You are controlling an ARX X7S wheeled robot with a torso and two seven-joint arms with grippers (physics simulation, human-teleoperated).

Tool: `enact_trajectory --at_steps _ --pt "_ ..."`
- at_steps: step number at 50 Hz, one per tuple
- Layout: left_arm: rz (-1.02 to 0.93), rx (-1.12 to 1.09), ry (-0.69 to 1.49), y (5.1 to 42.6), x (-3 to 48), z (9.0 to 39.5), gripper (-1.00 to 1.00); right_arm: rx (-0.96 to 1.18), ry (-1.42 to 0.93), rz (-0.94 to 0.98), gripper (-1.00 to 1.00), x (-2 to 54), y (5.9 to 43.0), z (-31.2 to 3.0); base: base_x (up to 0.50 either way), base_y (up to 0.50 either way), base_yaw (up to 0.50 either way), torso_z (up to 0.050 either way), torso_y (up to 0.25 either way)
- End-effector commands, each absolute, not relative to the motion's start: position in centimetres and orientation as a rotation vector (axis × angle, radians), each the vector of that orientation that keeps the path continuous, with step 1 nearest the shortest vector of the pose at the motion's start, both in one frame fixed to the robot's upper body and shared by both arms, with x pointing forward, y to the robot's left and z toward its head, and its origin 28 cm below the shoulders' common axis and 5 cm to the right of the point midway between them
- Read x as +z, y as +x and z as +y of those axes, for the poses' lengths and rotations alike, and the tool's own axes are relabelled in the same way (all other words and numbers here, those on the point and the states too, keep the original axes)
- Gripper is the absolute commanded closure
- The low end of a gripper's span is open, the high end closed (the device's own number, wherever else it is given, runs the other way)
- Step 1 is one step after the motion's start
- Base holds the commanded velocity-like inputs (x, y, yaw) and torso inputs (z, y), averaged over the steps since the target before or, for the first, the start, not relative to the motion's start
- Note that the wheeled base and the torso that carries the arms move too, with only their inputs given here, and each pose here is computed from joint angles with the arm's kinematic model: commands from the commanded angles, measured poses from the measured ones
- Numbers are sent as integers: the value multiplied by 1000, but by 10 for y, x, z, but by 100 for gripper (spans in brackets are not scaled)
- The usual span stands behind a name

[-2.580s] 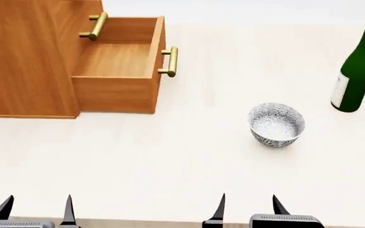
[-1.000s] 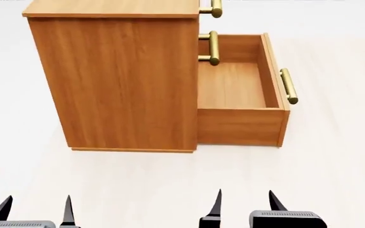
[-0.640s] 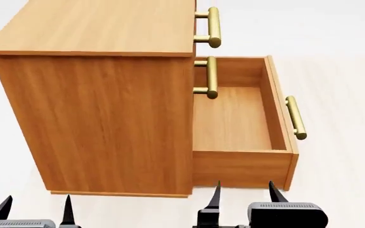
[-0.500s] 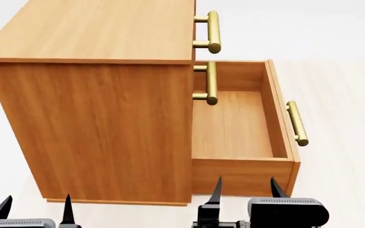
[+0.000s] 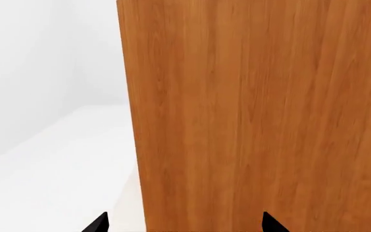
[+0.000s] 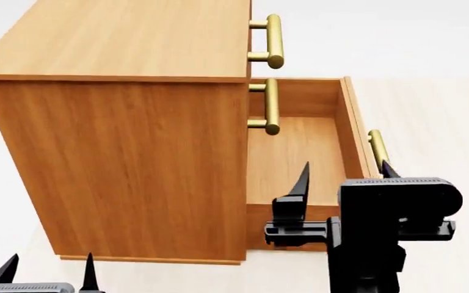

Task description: Close the bottom drawer of the cabinet.

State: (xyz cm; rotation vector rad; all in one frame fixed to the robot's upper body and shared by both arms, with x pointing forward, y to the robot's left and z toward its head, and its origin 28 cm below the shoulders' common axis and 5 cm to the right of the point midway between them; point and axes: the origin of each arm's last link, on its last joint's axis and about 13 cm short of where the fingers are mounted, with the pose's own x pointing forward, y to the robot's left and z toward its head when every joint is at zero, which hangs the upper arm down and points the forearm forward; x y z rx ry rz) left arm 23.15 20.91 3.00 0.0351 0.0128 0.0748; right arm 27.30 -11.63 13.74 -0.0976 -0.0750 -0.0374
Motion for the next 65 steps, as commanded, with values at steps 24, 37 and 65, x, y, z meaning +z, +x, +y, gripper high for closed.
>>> enact_trajectory --at_steps 24,37,65 --pt "4 40 22 227 26 208 -100 -128 -168 46 -100 145 341 -184 0 0 0 0 0" --pt "1 35 22 226 26 208 -100 -209 -156 105 -100 129 338 -221 0 0 0 0 0" --pt "-1 23 26 225 24 205 -100 -184 -113 209 -100 60 324 -247 0 0 0 0 0"
